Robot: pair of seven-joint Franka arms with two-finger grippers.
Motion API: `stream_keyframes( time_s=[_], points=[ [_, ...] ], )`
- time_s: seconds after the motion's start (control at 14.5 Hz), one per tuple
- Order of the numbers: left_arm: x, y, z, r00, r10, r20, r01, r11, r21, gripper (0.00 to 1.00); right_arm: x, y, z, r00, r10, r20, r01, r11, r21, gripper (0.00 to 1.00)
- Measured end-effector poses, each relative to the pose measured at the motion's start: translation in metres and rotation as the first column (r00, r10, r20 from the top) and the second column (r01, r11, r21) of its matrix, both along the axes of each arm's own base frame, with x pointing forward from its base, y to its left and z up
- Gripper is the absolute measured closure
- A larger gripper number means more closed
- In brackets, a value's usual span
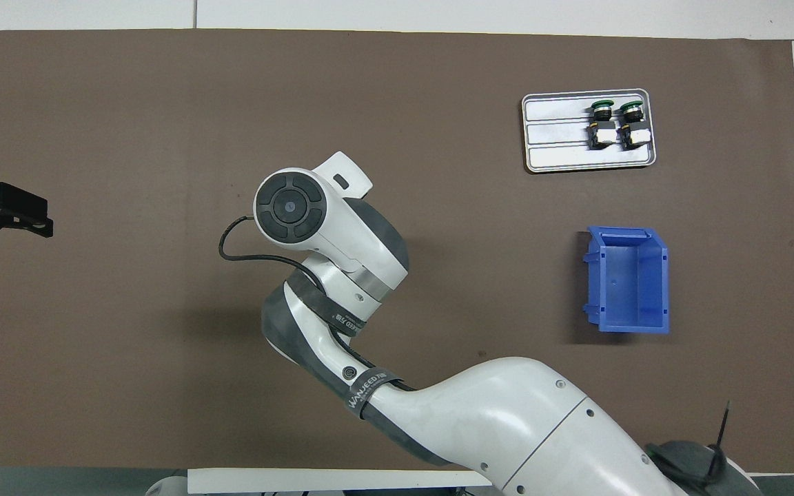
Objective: Place and press button with both arms
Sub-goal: 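Grasp the green item at the center with the right gripper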
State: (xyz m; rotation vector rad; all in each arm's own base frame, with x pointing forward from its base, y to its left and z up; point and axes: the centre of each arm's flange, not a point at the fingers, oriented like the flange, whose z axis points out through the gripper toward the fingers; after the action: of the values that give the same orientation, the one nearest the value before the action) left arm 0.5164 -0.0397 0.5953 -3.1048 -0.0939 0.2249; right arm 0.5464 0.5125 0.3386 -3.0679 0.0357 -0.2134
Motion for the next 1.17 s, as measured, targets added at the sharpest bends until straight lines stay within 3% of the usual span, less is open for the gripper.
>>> stream_keyframes(
  time_s=[0.21, 0.41, 0.48, 0.55, 0.69, 0.96, 1.17],
  points=[
    [0.0, 0.013, 0.009, 1.0, 0.006, 0.006, -0.006, 1.0, -0.002, 0.0, 0.003, -0.002, -0.009, 1.0, 0.004, 0.012, -0.004, 1.0, -0.01, 0.06],
    [0.004, 0.021, 0.016, 1.0, 0.013, 0.023, -0.012, 1.0, -0.003, 0.01, 0.002, -0.003, -0.012, 1.0, 0.004, 0.007, -0.004, 1.0, -0.016, 0.42],
    [0.006, 0.026, 0.019, 0.999, 0.015, 0.03, -0.015, 1.0, -0.003, 0.01, 0.002, -0.004, -0.012, 1.0, 0.004, 0.007, -0.004, 1.0, -0.016, 0.5],
    [0.009, 0.031, 0.021, 0.999, 0.013, 0.036, -0.013, 1.0, -0.004, 0.01, 0.002, -0.003, -0.013, 1.0, 0.004, 0.006, -0.004, 1.0, -0.016, 0.5],
    [0.012, 0.036, 0.022, 0.999, 0.007, 0.039, -0.007, 1.0, -0.005, 0.01, 0.0, -0.003, -0.014, 1.0, 0.007, -0.002, -0.007, 1.0, -0.023, 0.67],
    [0.014, 0.036, 0.02, 0.999, -0.018, 0.037, 0.018, 1.0, -0.008, 0.01, 0.0, -0.009, -0.01, 0.999, 0.034, -0.023, -0.036, 0.998, -0.052, 0.67],
    [0.013, 0.035, 0.019, 0.999, -0.029, 0.031, 0.029, 1.0, -0.009, 0.0, 0.026, -0.053, 0.025, 0.995, 0.094, -0.037, -0.097, 0.991, -0.09, 0.67]
  ],
)
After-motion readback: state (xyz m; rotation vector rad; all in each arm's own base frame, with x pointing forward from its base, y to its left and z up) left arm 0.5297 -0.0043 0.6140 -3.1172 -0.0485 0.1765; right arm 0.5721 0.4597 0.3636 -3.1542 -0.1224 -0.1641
